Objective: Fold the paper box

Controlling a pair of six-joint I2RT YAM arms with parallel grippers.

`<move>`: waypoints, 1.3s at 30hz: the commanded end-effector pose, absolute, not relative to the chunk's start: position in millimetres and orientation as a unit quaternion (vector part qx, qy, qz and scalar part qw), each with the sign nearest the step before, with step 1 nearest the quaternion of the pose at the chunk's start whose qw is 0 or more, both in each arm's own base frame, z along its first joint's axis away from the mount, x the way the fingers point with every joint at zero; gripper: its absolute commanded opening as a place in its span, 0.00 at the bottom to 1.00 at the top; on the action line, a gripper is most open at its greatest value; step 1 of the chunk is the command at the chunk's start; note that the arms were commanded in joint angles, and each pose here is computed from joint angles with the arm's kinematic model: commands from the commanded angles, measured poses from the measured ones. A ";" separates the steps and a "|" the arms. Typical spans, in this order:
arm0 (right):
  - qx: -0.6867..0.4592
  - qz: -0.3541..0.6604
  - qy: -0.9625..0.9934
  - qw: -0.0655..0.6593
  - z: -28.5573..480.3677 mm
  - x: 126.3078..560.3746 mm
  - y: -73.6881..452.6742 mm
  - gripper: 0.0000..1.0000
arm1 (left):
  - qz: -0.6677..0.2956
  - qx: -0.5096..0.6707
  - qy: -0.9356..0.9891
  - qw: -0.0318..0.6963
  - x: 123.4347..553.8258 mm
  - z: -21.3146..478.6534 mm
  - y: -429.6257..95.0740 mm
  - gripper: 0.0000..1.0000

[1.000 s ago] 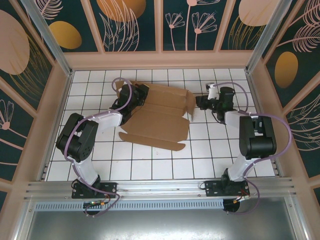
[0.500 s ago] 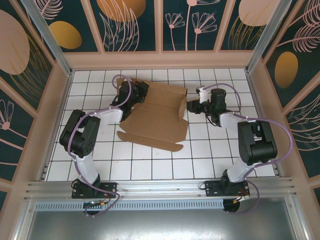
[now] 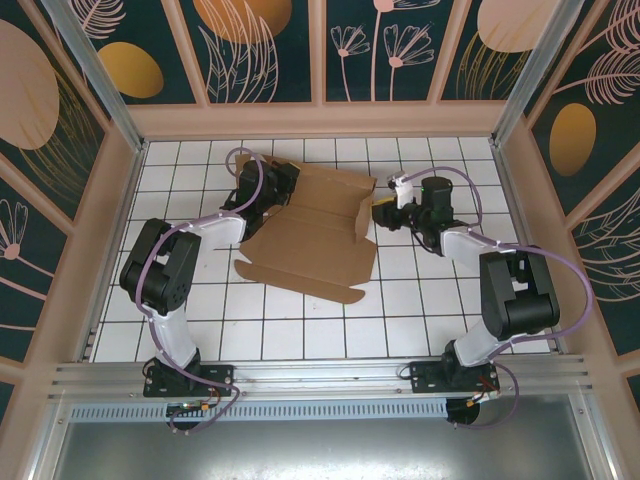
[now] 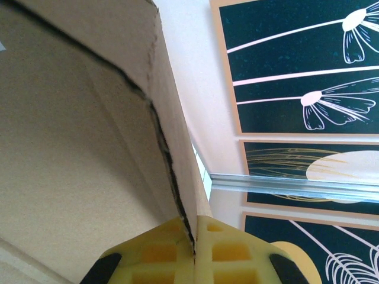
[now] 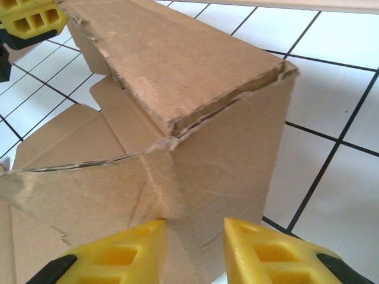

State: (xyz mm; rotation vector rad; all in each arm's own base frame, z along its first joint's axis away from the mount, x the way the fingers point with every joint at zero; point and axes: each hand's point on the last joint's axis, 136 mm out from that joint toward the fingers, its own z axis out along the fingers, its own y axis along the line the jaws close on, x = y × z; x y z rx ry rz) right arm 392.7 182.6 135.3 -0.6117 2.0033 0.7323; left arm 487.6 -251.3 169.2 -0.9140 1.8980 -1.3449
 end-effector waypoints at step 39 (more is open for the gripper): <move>-0.116 0.011 0.903 0.413 78.9 461.6 148.4 0.16 | -0.518 -0.347 0.715 0.316 471.1 188.2 -241.5 0.00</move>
